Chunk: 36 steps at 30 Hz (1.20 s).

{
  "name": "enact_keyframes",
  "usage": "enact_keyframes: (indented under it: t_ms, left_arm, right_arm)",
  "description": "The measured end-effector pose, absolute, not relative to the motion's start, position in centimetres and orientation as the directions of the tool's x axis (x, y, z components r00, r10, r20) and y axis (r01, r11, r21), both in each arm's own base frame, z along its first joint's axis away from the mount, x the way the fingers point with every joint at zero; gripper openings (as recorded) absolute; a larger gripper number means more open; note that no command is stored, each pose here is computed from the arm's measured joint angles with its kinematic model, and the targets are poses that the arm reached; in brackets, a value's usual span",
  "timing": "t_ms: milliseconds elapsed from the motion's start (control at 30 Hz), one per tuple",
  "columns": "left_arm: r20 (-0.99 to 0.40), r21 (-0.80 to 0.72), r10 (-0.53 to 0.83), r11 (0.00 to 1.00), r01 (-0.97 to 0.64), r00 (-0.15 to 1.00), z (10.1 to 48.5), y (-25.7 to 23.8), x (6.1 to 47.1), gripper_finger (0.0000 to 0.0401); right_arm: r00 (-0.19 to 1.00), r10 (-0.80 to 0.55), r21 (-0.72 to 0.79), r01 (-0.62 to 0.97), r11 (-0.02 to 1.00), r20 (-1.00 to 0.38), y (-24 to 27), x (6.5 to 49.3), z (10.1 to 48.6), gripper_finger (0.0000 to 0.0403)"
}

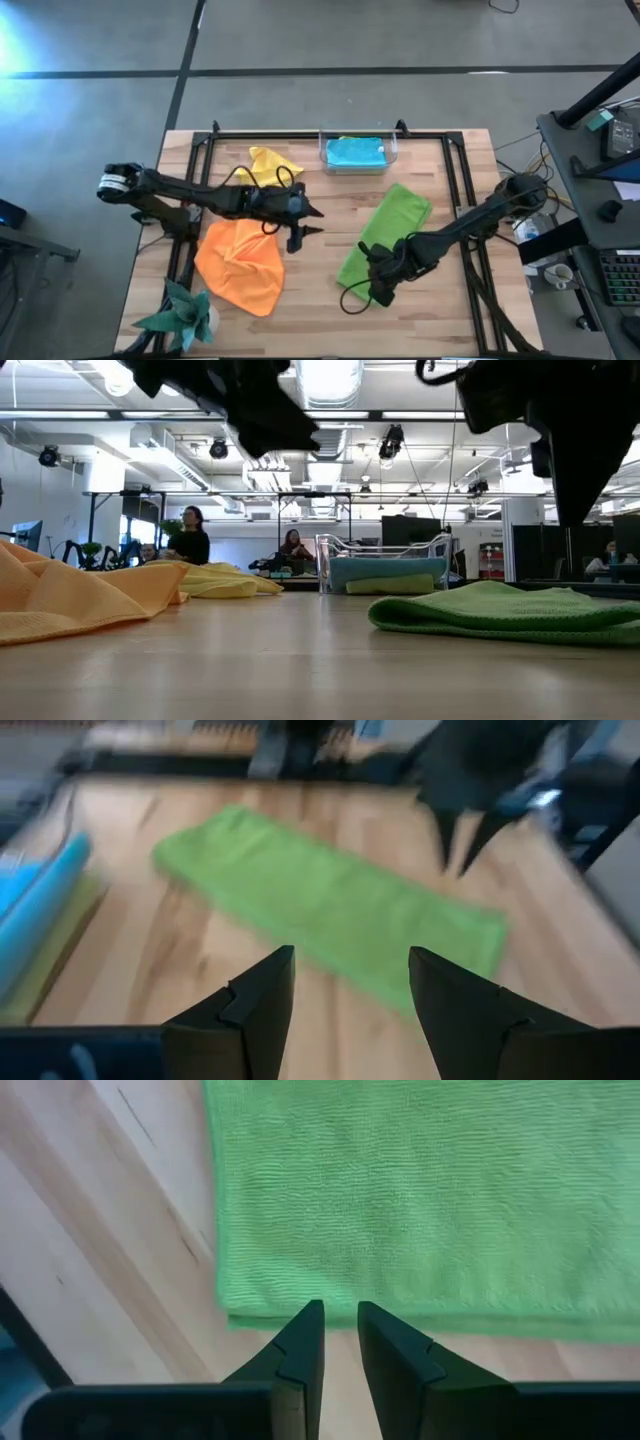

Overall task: Fold microfiber towels
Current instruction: Fold the green microfiber cloth

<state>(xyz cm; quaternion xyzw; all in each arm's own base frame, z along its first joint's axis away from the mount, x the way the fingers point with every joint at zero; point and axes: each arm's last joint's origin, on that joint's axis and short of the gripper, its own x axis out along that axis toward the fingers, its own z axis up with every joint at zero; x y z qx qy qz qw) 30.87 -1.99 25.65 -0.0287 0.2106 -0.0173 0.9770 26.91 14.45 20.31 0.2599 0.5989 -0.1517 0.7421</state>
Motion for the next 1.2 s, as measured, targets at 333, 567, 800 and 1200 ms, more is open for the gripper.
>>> enact_keyframes:
  t_ms: [333, 567, 800, 1200]
  left_arm:
    - [-0.375, -0.128, -0.105, 0.99, 0.06, 0.921, 22.7, -5.2, 35.3, 0.0183]
    - [-0.42, -0.124, -0.1, 0.991, 0.053, 0.902, 20.2, -5.8, 39.3, 0.0183]
    - [-0.439, -0.121, -0.102, 0.991, 0.054, 0.893, 19.0, -6.2, 41.2, 0.0183]
    - [-0.439, -0.123, -0.112, 0.99, 0.064, 0.892, 15.2, -6.9, 42.5, 0.0165]
  right_arm:
    - [0.35, -0.009, 0.215, 0.594, 0.775, -0.937, 14.8, 23.5, 22.4, 0.0063]
    - [0.409, 0.02, 0.293, 0.62, 0.728, -0.912, 14.8, 22.8, 24.0, 0.0063]
    - [0.399, 0.019, 0.293, 0.64, 0.711, -0.917, 15.6, 22.4, 23.6, 0.0063]
    - [0.397, 0.016, 0.303, 0.675, 0.673, -0.918, 16.4, 21.6, 23.2, 0.0063]
